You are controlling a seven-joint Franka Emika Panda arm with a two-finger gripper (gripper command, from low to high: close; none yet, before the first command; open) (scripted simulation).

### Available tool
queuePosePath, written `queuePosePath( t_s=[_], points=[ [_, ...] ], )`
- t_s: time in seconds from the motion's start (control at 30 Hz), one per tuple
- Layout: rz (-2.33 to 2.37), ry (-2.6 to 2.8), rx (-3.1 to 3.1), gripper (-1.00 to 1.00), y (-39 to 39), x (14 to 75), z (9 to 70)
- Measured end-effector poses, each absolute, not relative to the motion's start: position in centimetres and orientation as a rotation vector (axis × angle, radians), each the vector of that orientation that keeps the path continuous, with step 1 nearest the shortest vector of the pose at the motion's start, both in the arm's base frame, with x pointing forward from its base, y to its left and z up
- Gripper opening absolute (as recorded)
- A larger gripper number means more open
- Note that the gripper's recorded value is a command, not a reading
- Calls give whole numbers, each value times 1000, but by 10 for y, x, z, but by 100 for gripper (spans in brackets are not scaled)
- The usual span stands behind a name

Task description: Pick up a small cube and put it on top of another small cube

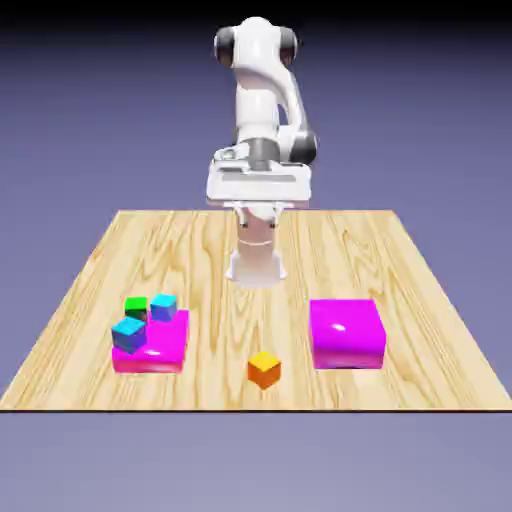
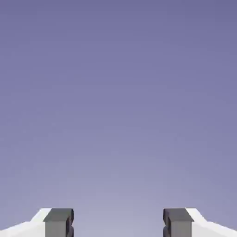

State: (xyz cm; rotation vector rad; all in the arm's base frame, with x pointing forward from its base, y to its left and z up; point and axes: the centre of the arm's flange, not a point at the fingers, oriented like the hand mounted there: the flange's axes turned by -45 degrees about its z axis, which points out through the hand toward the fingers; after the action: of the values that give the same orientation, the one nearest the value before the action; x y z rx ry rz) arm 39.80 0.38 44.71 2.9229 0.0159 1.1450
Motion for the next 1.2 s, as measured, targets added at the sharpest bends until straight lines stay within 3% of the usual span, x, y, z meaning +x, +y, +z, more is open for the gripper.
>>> queuePosePath(
  t_s=[0.37, 0.7, 0.93, 0.97, 1.03, 1.2],
  points=[
    [448, -642, 3109, 0, -4, 457, 326],
    [-251, -1237, 2960, 0, -3, 474, 201],
    [-285, -1264, 2945, 0, 5, 467, 126],
    [-285, -1264, 2945, -100, 5, 467, 126],
    [-285, -1264, 2945, -100, 5, 467, 126],
    [-286, -1265, 2946, -100, -2, 474, 194]
  ],
)
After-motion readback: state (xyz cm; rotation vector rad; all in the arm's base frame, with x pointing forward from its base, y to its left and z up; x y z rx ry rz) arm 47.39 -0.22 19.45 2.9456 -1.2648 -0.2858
